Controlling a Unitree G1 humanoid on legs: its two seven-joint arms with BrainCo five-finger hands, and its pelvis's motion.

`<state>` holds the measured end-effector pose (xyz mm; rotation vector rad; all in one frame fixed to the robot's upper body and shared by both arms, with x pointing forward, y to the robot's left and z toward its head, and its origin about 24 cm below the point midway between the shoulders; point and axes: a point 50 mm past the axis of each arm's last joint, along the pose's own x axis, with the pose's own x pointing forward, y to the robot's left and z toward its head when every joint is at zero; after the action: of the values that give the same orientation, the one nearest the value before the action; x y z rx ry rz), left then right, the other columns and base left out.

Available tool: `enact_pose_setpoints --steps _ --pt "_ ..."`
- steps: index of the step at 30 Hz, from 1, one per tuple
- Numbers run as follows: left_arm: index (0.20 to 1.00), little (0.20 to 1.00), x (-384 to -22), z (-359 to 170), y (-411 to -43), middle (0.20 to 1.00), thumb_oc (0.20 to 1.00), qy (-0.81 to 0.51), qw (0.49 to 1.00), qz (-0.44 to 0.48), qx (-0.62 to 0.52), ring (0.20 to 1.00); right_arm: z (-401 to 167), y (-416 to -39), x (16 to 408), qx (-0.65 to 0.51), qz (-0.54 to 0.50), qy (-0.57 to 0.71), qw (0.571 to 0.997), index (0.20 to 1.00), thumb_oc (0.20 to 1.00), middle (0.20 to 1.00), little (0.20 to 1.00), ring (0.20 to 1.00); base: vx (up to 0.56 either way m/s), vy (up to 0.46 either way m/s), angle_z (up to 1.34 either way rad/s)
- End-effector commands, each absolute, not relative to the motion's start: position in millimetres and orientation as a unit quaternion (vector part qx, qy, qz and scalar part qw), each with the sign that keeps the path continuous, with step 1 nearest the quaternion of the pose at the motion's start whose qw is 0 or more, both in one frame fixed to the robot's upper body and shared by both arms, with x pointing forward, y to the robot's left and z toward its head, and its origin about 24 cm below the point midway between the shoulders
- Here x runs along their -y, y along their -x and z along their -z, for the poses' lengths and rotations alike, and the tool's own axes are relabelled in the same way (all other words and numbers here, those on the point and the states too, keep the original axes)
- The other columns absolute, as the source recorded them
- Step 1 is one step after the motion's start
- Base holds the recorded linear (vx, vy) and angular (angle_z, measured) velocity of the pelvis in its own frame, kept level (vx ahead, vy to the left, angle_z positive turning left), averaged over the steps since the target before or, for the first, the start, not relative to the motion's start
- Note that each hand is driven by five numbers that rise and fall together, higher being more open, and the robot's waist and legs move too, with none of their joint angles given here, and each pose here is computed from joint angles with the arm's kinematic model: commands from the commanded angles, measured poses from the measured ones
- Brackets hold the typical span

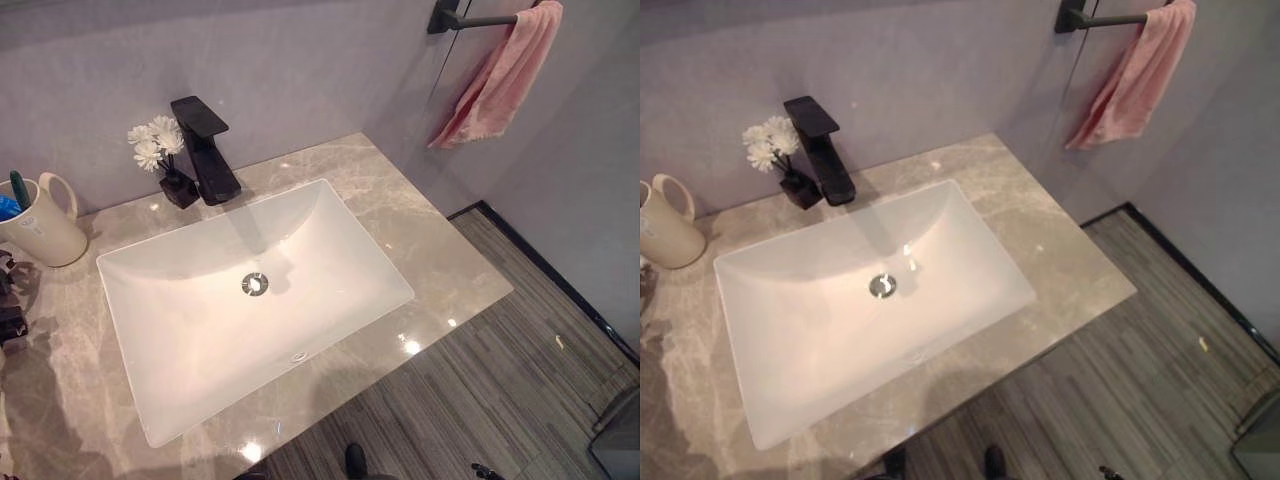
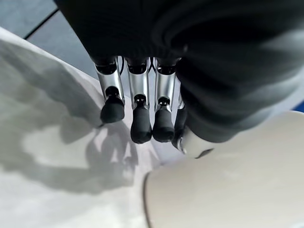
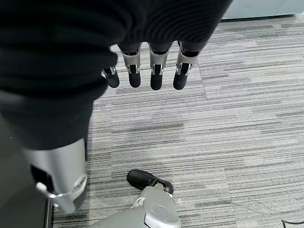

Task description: Put brush and paste in cup on sink, flatten towel.

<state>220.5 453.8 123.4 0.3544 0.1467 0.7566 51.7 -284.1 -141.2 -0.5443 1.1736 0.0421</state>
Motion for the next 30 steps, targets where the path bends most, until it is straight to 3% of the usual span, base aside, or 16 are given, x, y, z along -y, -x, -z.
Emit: enact_pose_setpoints --steps 1,15,30 --pt "0.2 0.2 -455.8 -145.0 -230.2 0.2 0.2 -0.179 0.906 -0.384 -0.021 0.2 128.0 -49.6 313.5 -0.544 0.005 0.281 0.791 1.0 1.0 1.0 1.0 1.0 0.0 0.0 0.0" --pt "0.2 0.2 -441.8 -175.1 -262.1 0.2 0.2 -0.175 0.908 -0.379 0.036 0.2 123.4 -77.1 304.4 -0.5 -0.006 0.276 0.821 1.0 1.0 1.0 1.0 1.0 -0.05 0.001 -0.01" --pt "0.2 0.2 -400.9 -168.1 -298.5 0.2 0.2 -0.162 0.932 -0.319 0.057 0.2 127.0 -66.0 303.3 -0.517 -0.01 0.27 0.812 1.0 1.0 1.0 1.0 1.0 0.01 -0.006 -0.02"
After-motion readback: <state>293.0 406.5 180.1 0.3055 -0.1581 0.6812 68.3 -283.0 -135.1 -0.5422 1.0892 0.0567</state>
